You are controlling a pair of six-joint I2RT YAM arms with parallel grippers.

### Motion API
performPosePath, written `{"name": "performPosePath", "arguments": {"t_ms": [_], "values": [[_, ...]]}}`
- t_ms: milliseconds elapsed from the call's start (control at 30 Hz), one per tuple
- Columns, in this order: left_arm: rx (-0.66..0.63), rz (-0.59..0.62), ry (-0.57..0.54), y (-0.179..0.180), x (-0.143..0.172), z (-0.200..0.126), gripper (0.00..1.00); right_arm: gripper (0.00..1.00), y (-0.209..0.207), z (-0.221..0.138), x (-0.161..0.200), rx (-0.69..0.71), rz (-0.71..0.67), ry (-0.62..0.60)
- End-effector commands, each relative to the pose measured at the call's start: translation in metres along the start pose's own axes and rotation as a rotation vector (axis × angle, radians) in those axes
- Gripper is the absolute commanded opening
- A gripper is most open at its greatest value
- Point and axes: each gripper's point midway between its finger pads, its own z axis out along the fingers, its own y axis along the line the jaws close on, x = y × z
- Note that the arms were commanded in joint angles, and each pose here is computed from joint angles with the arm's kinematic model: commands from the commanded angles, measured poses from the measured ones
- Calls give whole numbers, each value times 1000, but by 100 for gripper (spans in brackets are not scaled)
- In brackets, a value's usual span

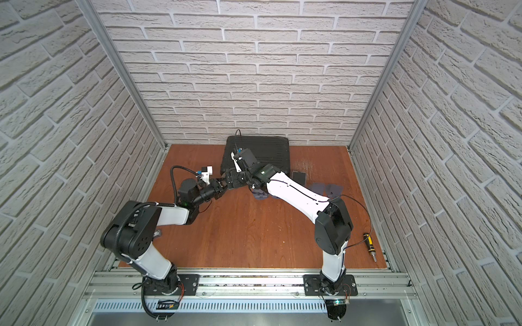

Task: Open the phone stand
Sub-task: Open the phone stand, then place the phone stand at the center of the board.

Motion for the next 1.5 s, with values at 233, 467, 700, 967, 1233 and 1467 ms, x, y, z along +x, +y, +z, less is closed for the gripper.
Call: {"name": "performPosePath", "arguments": {"t_ms": [233, 467, 700, 967, 1233, 1467], "values": [[98, 81, -10, -26, -1, -2, 0, 33, 11, -4, -16, -46, -5, -50], [48, 79, -13, -10, 5, -10, 25, 23, 9, -4, -19, -34, -16, -55], [-55, 100, -31, 11, 6, -34, 38, 19, 7, 5, -10, -32, -16, -23], [-230, 163, -65, 29, 2, -70, 46, 18, -3, 16, 2, 15, 5, 17], [-397, 245, -131, 31, -7, -109, 49, 16, -26, 36, 19, 168, 59, 64], [-465, 279, -175, 29, -11, -129, 50, 16, -41, 63, 35, 257, 123, 91]]}}
